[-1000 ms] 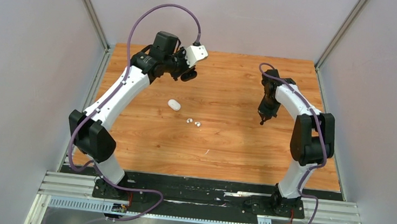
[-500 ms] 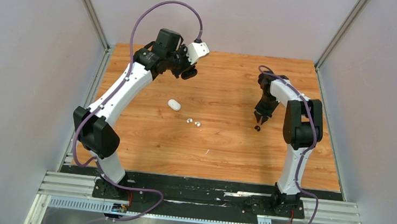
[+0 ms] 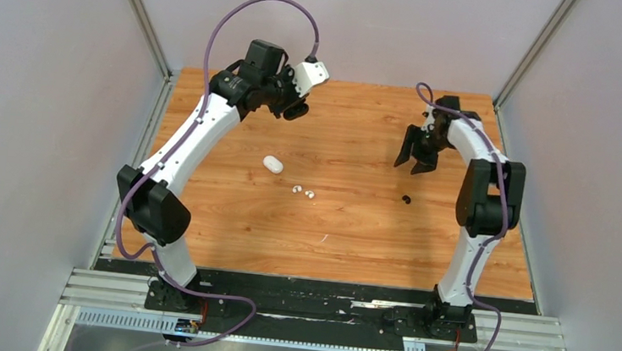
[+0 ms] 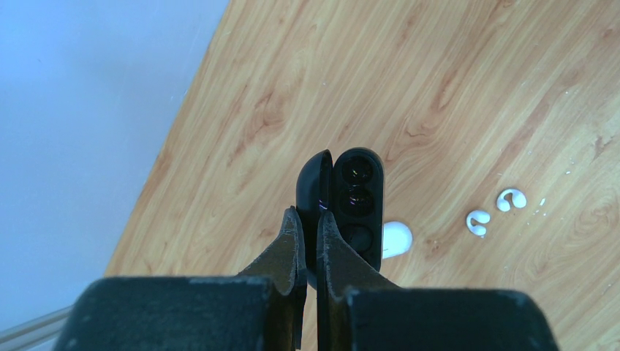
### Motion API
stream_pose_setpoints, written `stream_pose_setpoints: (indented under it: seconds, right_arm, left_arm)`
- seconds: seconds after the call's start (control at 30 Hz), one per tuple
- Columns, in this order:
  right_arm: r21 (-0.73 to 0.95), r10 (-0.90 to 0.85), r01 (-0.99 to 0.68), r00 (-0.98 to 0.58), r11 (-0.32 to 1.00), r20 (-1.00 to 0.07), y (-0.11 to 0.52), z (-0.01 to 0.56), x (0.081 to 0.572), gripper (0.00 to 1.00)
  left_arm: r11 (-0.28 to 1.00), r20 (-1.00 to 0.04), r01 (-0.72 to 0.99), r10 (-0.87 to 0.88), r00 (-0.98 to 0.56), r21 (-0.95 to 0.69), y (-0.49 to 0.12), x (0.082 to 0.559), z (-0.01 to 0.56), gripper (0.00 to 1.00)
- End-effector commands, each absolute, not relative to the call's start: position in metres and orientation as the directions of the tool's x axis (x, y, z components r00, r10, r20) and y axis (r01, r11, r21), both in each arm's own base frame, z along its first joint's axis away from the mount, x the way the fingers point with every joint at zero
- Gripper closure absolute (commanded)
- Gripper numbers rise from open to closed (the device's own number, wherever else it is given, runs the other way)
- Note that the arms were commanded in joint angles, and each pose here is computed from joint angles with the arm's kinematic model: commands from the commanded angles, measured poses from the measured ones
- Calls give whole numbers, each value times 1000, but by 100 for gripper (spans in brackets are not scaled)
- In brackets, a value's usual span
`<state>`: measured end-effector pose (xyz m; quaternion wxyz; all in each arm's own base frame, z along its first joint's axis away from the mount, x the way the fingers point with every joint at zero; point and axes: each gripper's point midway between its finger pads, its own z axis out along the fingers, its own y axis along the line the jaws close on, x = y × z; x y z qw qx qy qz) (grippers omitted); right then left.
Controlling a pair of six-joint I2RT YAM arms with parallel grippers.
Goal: Insert the wireless bluetooth earbuds into the charging case
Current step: Place the right earbud at the center of the board, then pick up the right earbud from the center of the board.
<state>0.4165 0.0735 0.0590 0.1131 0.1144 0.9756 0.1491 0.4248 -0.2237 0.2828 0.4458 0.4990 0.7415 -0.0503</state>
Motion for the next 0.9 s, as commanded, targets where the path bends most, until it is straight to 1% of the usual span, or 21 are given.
stream_pose_setpoints:
  seconds: [0.0,0.07,0.17,0.27,0.37,0.47,0.5,0.57,0.6,0.67,0.77,0.87]
  right_arm:
    - [454,-143,-404,-850,794,-507,77,125,418,43]
    - [411,-209,-474,-814,778,-542,74,126,411,41]
    - [395,-254,-509,-802,764,-541,72,118,402,42]
    - [429,-265,-494,-831,756,-489,73,102,395,41]
    - [448,-271,-481,-849,754,-454,74,90,386,38]
    - [448,-267,-455,-867,770,-421,70,80,378,38]
    - [449,-267,-446,-874,775,-407,69,76,375,39]
    - [448,-274,-444,-877,776,-394,68,70,371,48]
    - [447,-282,-450,-875,773,-393,68,69,369,51]
    - [447,-290,-445,-881,776,-374,66,64,364,52]
    - [452,-296,-434,-891,779,-344,63,57,357,61]
    - [440,-297,-429,-893,789,-339,59,54,356,63]
  left_arm:
    - [487,-717,764,695,-46,423,-224,428,308,100]
    - [488,-715,757,698,-39,435,-222,428,311,100]
    - [493,-715,750,698,-39,440,-221,430,313,100]
    - [496,-715,754,698,-50,431,-222,430,309,100]
    - [493,-721,769,690,-60,408,-223,424,307,100]
    - [495,-728,777,682,-70,389,-224,420,309,100]
    - [497,-732,777,677,-70,386,-224,420,311,100]
    - [504,-739,775,670,-71,382,-224,421,313,100]
    - [505,-740,773,668,-70,383,-224,421,314,100]
    - [508,-743,773,665,-72,380,-224,421,314,100]
    - [510,-745,776,662,-79,371,-224,419,313,100]
    - [515,-747,775,660,-84,368,-224,418,312,100]
